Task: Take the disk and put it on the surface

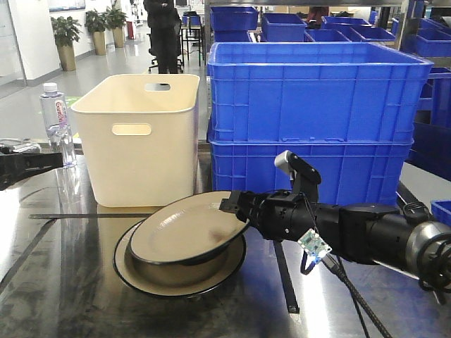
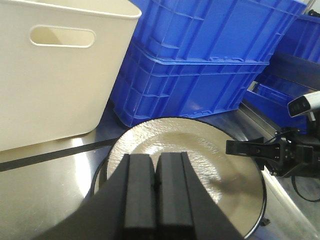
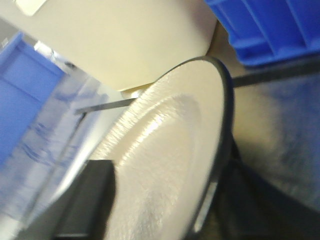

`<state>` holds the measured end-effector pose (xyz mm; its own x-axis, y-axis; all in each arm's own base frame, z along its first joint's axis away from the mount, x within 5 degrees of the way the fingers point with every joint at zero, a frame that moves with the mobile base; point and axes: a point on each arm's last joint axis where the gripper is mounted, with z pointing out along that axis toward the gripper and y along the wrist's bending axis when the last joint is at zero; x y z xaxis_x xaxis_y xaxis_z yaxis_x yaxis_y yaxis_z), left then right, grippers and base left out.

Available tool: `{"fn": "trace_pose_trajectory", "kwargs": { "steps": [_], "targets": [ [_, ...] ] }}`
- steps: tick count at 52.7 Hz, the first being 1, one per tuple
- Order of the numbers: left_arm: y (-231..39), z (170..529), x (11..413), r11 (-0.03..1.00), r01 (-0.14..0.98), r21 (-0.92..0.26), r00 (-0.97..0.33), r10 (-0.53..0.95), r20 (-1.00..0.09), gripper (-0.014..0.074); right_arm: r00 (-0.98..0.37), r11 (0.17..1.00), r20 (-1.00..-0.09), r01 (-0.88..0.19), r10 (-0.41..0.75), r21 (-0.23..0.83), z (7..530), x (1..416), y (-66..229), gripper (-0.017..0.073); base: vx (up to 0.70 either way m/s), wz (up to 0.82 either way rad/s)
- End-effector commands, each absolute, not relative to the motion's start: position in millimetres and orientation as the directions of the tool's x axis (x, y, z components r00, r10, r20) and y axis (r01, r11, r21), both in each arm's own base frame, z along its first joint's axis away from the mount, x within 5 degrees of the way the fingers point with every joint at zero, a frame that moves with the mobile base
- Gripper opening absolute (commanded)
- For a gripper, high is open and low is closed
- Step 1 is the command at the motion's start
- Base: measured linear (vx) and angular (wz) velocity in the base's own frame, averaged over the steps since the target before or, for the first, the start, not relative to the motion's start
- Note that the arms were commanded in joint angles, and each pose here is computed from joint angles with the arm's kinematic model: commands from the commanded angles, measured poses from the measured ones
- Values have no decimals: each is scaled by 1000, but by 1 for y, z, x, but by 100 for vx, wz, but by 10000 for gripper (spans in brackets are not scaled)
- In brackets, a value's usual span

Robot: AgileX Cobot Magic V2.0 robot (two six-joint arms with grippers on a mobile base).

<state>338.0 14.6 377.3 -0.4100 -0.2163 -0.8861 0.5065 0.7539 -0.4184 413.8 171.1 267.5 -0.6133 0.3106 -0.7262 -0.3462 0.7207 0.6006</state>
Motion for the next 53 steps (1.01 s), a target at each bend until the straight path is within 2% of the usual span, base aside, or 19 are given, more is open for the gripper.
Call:
{"fn": "trace_pose_trajectory", "kwargs": {
  "steps": [1,9,15,19,25,29,34,39,42,46,53],
  "targets": [
    [11,407,327,729,549,-408,-328,-261,-908,-5,-454,737,-859,-493,236,463,316,405,167,597,0,0],
    [11,407,327,732,549,-403,-330,-253,-909,-5,-277,822,-960,-539,31,182,326,404,159,599,0,0],
    [11,404,327,745,546,-384,-338,-223,-914,-5,-190,897,-979,-441,-76,16,340,403,145,577,0,0],
    [11,402,327,754,542,-371,-346,-202,-916,-5,-163,935,-981,-353,-109,-46,351,400,134,559,0,0],
    [14,394,327,792,498,-354,-397,-155,-905,-4,-139,967,-985,-246,-99,-63,369,392,120,496,0,0],
    [21,384,327,845,417,-335,-476,-111,-872,-3,-113,976,-990,-207,-85,-60,384,383,114,398,0,0],
    [36,365,327,934,263,-243,-602,-38,-798,-2,-77,979,-994,-196,-72,-56,401,365,107,203,0,0],
    [57,348,325,990,40,-137,-675,-75,-734,-2,-65,983,-996,-174,-68,-56,409,343,98,-10,0,0],
    [67,340,323,996,-53,-77,-700,-92,-708,-2,-61,986,-996,-159,-66,-56,411,330,92,-15,0,0],
    [73,331,318,993,-118,-25,-711,-102,-696,-1,-57,988,-996,-142,-64,-56,413,310,84,-15,0,0],
    [67,330,300,992,-128,15,-616,-67,-785,-1,-54,988,-996,-140,-64,-56,409,274,72,-13,0,0]
  ]
}}
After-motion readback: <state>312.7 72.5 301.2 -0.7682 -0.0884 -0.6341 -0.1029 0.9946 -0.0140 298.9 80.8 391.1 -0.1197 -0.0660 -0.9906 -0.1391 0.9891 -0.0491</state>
